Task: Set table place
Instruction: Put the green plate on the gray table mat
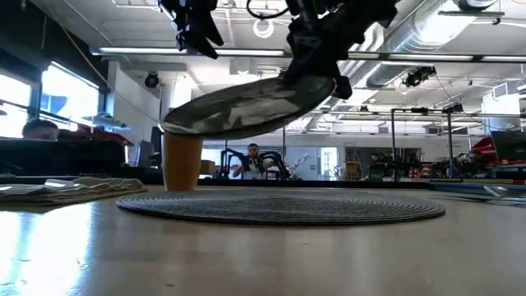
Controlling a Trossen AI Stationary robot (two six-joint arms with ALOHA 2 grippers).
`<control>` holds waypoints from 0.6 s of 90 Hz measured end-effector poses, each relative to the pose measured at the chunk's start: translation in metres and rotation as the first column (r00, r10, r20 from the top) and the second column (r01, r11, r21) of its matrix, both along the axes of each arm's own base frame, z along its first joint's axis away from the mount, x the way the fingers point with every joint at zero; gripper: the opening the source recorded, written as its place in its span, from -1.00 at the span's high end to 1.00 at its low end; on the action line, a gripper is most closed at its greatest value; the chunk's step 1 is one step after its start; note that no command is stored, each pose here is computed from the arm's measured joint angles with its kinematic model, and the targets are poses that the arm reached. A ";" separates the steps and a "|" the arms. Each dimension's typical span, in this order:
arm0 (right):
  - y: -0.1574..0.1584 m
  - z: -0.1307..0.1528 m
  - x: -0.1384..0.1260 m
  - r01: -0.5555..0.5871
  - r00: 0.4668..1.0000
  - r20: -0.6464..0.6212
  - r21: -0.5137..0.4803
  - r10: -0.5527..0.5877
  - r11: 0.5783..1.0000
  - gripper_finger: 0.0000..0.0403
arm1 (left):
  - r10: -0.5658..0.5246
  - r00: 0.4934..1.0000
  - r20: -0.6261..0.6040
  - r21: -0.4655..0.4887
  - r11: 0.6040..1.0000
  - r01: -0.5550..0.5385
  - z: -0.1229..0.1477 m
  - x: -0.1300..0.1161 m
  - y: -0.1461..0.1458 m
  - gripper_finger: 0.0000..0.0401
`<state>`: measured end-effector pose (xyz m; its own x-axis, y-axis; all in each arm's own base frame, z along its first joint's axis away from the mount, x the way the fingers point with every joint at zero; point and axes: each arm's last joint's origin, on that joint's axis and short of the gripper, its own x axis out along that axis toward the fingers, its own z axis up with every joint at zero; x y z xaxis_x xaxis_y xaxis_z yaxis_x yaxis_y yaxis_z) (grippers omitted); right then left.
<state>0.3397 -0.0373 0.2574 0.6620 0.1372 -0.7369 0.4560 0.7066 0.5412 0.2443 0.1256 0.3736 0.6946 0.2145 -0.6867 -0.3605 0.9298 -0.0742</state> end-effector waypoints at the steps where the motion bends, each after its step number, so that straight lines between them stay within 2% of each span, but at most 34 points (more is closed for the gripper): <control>1: 0.000 -0.001 0.000 0.002 1.000 -0.010 -0.004 -0.002 1.000 1.00 | 0.000 1.000 -0.001 0.000 1.000 0.000 0.000 0.000 0.000 -0.11; 17: -0.003 -0.008 -0.008 0.029 0.988 -0.151 -0.078 -0.041 0.997 1.00 | -0.002 1.000 -0.002 0.000 1.000 0.002 0.000 0.000 0.000 -0.11; 32: -0.009 -0.007 -0.008 0.045 0.990 -0.128 -0.085 -0.055 0.995 1.00 | -0.007 1.000 -0.004 0.005 1.000 0.007 0.000 0.000 0.000 -0.11; 54: -0.009 -0.004 -0.003 0.028 0.997 -0.068 -0.041 -0.031 0.999 1.00 | -0.013 1.000 -0.015 -0.001 1.000 0.013 -0.001 0.000 -0.002 -0.11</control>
